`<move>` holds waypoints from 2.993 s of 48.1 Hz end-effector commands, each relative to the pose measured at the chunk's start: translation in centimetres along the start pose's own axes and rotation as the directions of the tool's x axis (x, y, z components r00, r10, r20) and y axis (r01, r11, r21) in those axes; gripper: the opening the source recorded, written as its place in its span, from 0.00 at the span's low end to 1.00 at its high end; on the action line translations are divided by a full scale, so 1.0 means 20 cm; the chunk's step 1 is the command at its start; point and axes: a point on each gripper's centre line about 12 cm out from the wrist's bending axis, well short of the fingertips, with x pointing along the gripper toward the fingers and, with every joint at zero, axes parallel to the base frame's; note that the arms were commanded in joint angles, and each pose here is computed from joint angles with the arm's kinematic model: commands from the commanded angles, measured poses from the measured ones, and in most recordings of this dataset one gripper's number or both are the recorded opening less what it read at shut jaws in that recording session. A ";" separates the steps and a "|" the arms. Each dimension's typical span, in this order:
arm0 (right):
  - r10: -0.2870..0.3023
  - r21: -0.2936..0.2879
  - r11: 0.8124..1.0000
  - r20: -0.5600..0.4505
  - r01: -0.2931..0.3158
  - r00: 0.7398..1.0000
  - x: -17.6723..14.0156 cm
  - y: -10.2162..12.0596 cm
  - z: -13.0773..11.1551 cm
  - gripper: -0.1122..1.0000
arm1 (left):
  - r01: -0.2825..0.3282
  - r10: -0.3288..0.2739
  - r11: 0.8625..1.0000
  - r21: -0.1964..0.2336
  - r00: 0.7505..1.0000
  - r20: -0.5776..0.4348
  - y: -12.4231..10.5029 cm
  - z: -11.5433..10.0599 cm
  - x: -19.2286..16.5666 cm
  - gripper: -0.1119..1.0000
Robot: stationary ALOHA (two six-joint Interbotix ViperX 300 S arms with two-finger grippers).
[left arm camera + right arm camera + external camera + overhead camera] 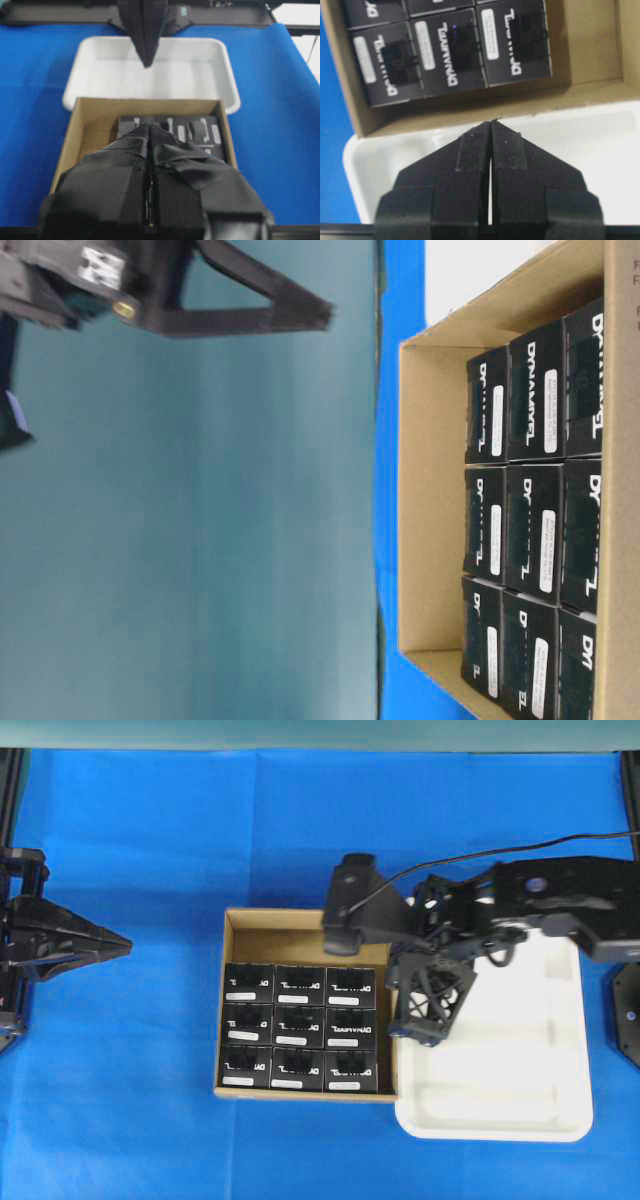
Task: Pick the box from inside the cardboard box.
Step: 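Move the right gripper over the cardboard box toward the top-right servo box, then lower the open right gripper around the top-right black servo box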
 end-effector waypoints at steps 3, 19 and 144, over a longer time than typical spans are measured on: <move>-0.013 -0.025 1.000 -0.017 0.012 1.000 0.04 -0.01 0.04 0.10 | -0.004 0.004 1.000 0.001 1.000 0.029 0.00 0.06 0.00 0.09; -0.019 -0.102 0.995 -0.031 0.016 0.999 0.12 -0.03 0.06 0.12 | -0.009 0.009 1.000 0.002 1.000 0.028 0.01 0.06 0.01 0.09; -0.025 -0.176 0.984 -0.044 0.016 0.999 0.38 -0.19 0.13 0.97 | -0.017 0.017 1.000 0.000 0.999 0.031 0.02 0.09 0.03 0.09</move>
